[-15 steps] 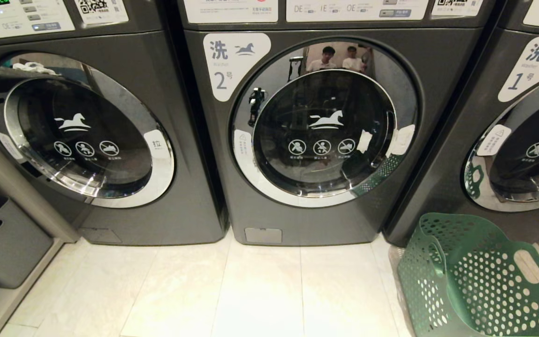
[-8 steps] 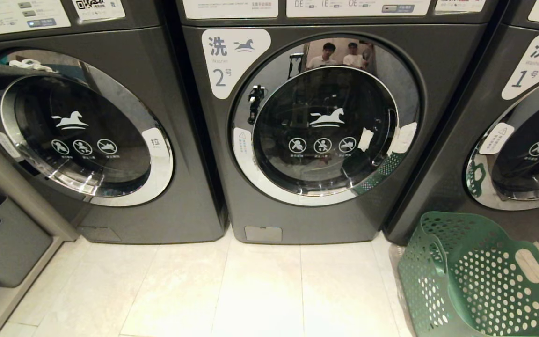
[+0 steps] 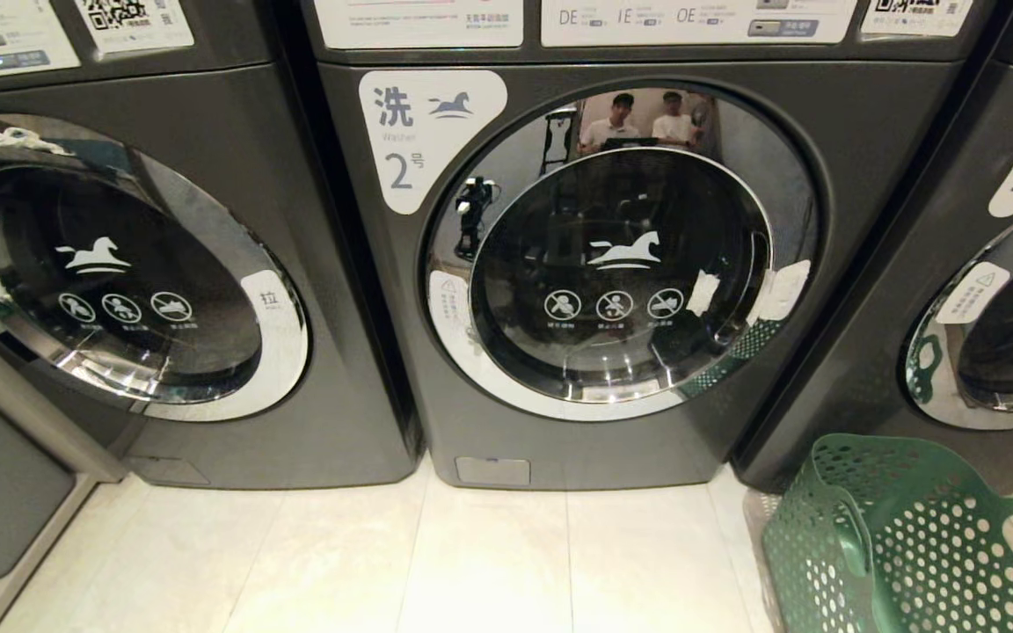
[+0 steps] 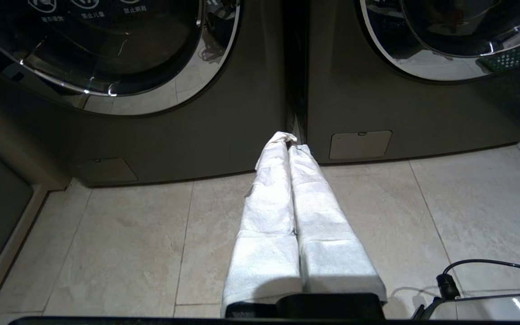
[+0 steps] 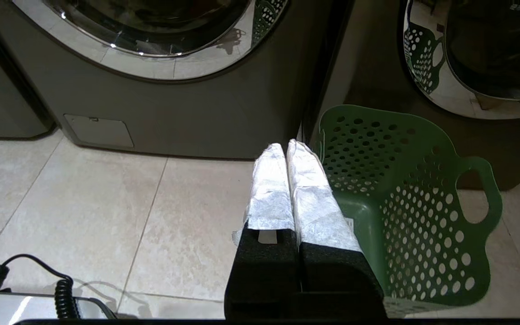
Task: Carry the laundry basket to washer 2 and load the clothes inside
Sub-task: Press the washing machine switch
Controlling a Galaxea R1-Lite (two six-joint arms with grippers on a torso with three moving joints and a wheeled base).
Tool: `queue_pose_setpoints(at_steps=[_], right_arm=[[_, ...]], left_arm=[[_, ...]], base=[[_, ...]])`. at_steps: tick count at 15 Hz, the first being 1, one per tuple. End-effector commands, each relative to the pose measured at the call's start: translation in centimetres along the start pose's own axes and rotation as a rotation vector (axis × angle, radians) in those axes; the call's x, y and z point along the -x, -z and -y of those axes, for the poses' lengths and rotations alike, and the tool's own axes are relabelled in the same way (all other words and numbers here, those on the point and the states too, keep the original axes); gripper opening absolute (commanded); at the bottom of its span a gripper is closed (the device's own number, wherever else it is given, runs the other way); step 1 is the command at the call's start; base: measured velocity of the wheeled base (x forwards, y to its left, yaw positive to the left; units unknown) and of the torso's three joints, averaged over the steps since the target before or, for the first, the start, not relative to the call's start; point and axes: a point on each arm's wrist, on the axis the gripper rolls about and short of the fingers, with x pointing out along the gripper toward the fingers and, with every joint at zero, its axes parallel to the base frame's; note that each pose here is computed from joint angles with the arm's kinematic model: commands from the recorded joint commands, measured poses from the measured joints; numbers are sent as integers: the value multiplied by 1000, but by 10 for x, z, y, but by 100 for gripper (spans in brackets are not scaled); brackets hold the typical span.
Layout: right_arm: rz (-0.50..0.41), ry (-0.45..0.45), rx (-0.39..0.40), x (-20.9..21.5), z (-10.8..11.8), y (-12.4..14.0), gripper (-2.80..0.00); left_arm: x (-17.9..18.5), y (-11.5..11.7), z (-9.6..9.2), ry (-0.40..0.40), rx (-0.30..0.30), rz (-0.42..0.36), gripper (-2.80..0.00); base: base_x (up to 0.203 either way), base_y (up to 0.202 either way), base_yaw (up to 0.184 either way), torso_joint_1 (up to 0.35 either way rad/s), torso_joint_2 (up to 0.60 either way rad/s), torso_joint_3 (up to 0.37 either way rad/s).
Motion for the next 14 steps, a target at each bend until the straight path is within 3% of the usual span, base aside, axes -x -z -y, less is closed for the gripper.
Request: queue_pose_setpoints(at_steps=[1,5,14], right_arm=[[-2,-1,0,0,0,0,-280],[-4,0,0,0,0,0,-280],[-2,-2,-5,0,0,0,-280]], left_arm=[[-1,3,0,2,0,-8,-280],[-1,3,0,1,0,-9,-280],[-1,3,0,1,1,-9,-280]], base=[[200,0,0,-2,2,7],[164,0,1,3,4,2],[0,0,0,0,0,0]])
